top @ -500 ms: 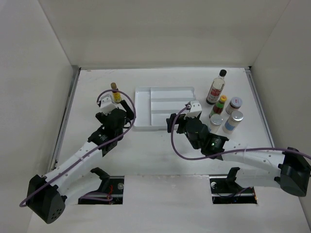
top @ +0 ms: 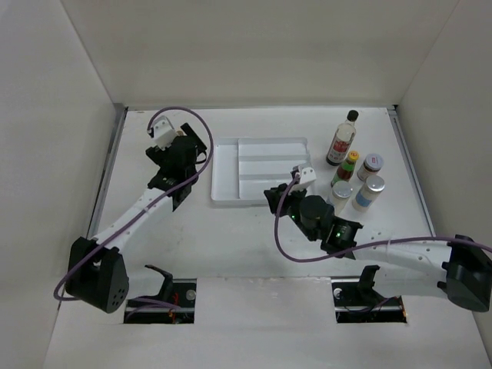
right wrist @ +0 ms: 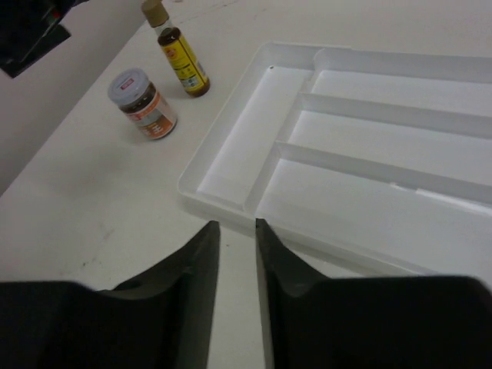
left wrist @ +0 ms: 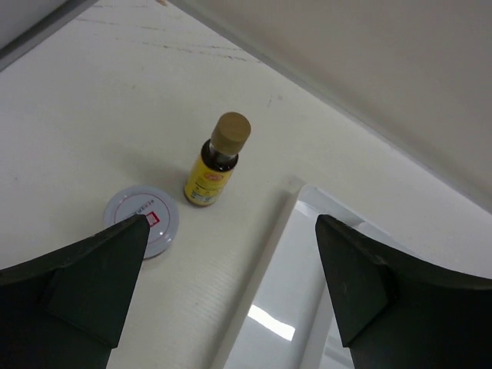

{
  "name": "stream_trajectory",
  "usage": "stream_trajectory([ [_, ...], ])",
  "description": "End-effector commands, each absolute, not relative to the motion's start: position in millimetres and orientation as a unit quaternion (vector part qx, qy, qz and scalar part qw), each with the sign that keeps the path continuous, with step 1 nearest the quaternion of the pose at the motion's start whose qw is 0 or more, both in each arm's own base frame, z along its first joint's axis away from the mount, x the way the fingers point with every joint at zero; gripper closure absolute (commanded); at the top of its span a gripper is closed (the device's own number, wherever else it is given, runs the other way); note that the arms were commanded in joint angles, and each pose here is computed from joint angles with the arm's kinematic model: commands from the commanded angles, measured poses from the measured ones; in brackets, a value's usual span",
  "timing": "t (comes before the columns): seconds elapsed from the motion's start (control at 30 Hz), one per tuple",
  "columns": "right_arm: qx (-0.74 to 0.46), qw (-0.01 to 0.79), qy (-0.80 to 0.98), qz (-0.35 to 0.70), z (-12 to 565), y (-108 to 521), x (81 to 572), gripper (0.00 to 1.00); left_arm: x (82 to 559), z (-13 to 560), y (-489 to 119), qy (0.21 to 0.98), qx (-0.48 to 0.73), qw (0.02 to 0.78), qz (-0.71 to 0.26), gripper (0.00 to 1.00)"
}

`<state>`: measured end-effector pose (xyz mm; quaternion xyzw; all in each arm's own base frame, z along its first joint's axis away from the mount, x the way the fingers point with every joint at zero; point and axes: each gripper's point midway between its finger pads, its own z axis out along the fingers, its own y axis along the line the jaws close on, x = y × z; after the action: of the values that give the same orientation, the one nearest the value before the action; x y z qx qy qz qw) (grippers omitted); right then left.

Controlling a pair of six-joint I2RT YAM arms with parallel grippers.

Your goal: Organize the condiment bottles

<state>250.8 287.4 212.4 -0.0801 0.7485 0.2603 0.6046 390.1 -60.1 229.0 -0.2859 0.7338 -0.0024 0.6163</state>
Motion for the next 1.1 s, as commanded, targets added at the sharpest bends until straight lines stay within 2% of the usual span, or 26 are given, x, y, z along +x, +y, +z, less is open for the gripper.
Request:
stream_trajectory([
  [0.0, -0.083, 0.615, 0.717, 0.318, 240.5, 300.2, 242.7, 0.74, 407.5, 251.3, -52.8, 0.713, -0.292, 0.638, -0.008, 0.22],
  [0.03, -0.087, 0.612, 0.718, 0.320, 238.6, 301.3, 241.3, 0.78, 409.1, 252.1, -51.5, 0.711, -0.293, 0.639, -0.007, 0.33],
  [0.07, -0.090, 0.610, 0.718, 0.323, 238.4, 302.3, 240.1, 0.79, 410.2, 251.7, -49.3, 0.711, -0.294, 0.639, -0.003, 0.39],
  [0.1, -0.092, 0.608, 0.719, 0.325, 236.5, 302.5, 239.7, 0.79, 412.4, 253.4, -44.9, 0.708, -0.297, 0.641, 0.002, 0.43],
  [0.17, -0.094, 0.606, 0.721, 0.325, 232.3, 302.1, 240.7, 0.77, 418.4, 254.7, -36.2, 0.707, -0.302, 0.640, 0.014, 0.44],
  [0.23, -0.090, 0.607, 0.721, 0.321, 230.9, 299.2, 244.2, 0.64, 425.8, 255.9, -31.6, 0.710, -0.298, 0.637, 0.024, 0.38],
  [0.33, -0.089, 0.607, 0.724, 0.315, 226.4, 298.4, 247.1, 0.36, 435.9, 255.7, -32.2, 0.723, -0.279, 0.631, 0.042, 0.29],
  [0.37, -0.090, 0.606, 0.726, 0.313, 224.2, 298.8, 247.8, 0.30, 439.6, 254.6, -33.8, 0.728, -0.268, 0.629, 0.047, 0.28],
  [0.43, -0.094, 0.602, 0.730, 0.309, 219.5, 300.9, 248.8, 0.25, 446.5, 251.6, -34.4, 0.735, -0.257, 0.625, 0.061, 0.27],
  [0.63, -0.103, 0.596, 0.740, 0.294, 207.8, 307.5, 253.6, 0.25, 471.5, 236.1, -35.6, 0.747, -0.249, 0.611, 0.082, 0.36],
  [0.87, -0.105, 0.596, 0.743, 0.287, 204.0, 306.8, 255.1, 0.24, 501.1, 210.8, -32.3, 0.764, -0.240, 0.589, 0.107, 0.43],
  [1.07, -0.102, 0.598, 0.741, 0.288, 205.0, 304.9, 255.4, 0.24, 508.0, 190.5, -30.1, 0.775, -0.240, 0.573, 0.114, 0.47],
])
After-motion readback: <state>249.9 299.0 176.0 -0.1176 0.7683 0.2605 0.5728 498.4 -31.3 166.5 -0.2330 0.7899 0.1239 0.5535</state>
